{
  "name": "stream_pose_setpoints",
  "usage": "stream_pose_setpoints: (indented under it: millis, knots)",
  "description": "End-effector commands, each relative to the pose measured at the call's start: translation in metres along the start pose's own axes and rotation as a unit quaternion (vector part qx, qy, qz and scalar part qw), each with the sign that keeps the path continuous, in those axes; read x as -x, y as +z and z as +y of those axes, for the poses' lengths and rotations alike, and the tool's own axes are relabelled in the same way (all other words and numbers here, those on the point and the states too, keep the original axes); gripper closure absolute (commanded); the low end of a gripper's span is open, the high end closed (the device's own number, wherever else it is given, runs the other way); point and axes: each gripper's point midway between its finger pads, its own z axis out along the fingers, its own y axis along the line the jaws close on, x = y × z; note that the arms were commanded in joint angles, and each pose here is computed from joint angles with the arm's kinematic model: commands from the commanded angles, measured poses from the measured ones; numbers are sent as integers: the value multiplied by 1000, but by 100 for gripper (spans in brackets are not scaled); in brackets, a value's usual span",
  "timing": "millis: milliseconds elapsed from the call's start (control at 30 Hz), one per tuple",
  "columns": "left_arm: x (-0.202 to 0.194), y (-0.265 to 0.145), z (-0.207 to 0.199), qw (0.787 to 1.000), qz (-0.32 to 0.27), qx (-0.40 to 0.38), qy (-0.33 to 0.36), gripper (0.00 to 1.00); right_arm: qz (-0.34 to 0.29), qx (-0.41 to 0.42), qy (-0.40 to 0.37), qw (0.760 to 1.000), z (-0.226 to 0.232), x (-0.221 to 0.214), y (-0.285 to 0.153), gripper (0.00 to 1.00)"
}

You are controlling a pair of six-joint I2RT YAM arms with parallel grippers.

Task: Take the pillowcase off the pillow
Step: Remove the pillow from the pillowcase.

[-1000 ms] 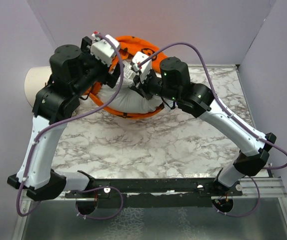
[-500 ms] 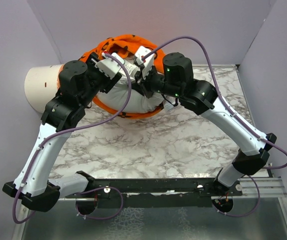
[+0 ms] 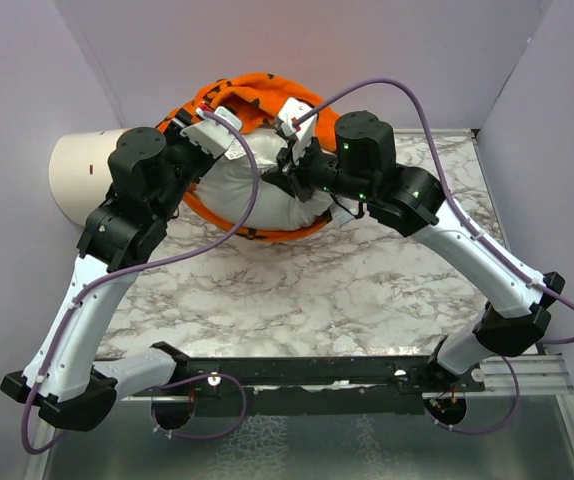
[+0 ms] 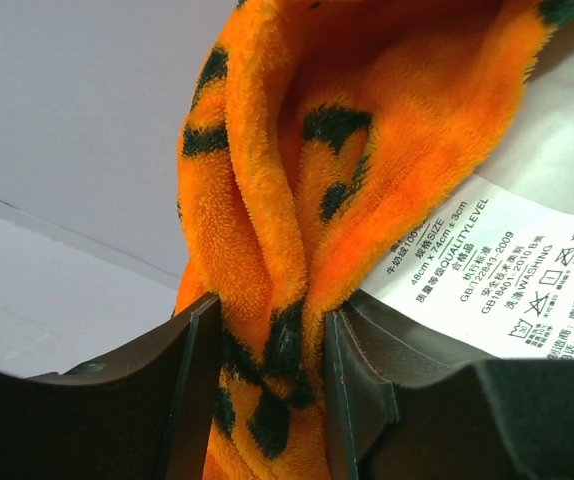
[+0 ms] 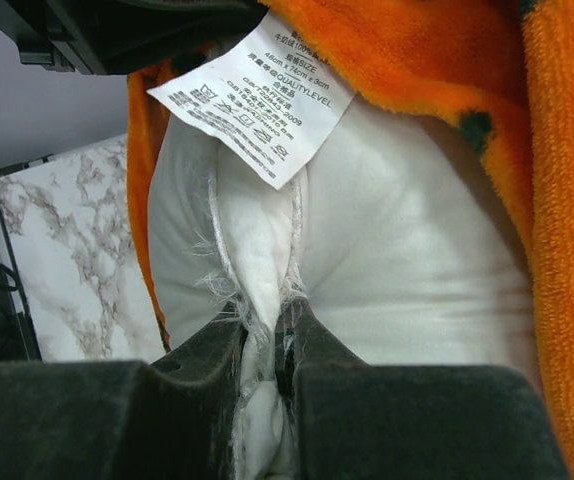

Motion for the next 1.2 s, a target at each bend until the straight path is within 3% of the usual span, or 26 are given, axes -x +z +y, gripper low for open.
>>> stream_pose_setpoints:
  millis: [0,133,233,367,533,833,1167]
  knots:
    - [-10,-6,25,997,11,71,39,60,-89,-22,9,996,-8,58,-41,99]
    - [-4,-5,54,987,8,151,53,71,-95,-35,4,995,-12,63,-53,99]
    - [17,-11,86,970,-22,232,65,71,-104,-44,4,994,-15,66,-66,99]
    - [44,-13,114,960,-49,270,45,74,-123,-56,11,991,-17,69,-89,99]
    - [52,0,118,965,-46,256,22,76,-156,-91,18,983,-25,72,-127,99]
    - [44,21,120,976,-27,206,-62,79,-208,-223,21,952,-67,100,-191,99]
    - [-50,38,125,973,56,165,-151,80,-131,-338,14,932,-108,54,-176,99]
